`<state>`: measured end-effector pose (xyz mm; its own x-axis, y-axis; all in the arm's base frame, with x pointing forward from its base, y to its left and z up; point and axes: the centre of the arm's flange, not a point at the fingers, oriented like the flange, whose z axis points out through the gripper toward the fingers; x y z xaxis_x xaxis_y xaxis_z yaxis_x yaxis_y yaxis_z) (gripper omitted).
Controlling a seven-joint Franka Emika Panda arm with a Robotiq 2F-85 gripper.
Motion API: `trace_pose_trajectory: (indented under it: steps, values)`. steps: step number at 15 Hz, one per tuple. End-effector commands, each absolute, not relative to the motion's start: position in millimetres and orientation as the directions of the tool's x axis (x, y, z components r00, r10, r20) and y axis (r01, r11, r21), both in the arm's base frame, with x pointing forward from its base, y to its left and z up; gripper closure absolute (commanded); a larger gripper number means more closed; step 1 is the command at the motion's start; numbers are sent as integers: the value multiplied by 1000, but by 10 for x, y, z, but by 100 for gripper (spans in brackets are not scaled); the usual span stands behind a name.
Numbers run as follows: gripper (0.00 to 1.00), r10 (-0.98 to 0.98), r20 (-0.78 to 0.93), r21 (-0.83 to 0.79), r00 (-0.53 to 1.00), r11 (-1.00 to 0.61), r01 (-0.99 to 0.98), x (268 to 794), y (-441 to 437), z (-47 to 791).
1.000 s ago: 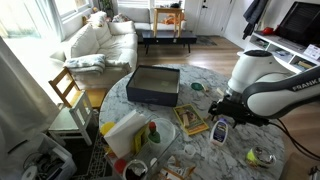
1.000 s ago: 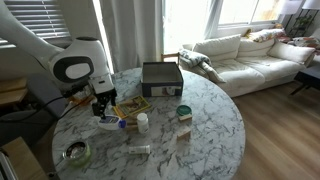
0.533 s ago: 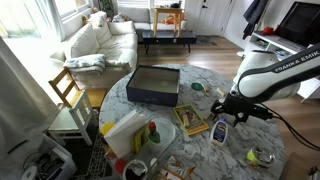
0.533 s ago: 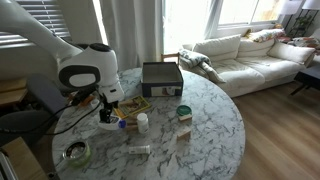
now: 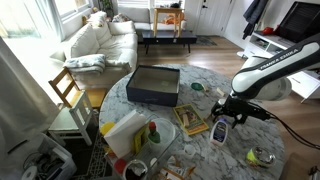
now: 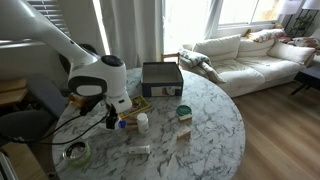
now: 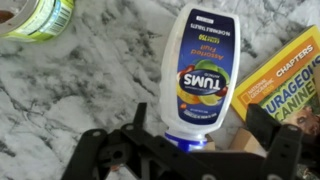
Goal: Put the bottle with the blue lid upright and put it in the transparent storage box
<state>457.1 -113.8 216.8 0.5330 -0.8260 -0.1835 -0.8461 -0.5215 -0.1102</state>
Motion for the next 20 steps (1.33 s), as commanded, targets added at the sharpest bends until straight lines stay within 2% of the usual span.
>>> trace_pose_trajectory:
  steps: [1,4,5,6,11,16,20]
  values:
    - [0,-828,-213,-130,519,-503,-855,4655,-1320,1971]
    - [0,-829,-233,-143,508,-487,-861,4704,-1384,1903]
    - [10,-827,-243,-148,508,-486,-861,4714,-1403,1886]
    - [24,-824,-251,-154,508,-484,-861,4718,-1420,1868]
    - [65,-789,-318,-172,525,-497,-851,4680,-1465,1891]
    - [66,-774,-347,-126,529,-520,-845,4650,-1302,2071]
    - [66,-806,-268,-70,527,-530,-845,4618,-963,2258]
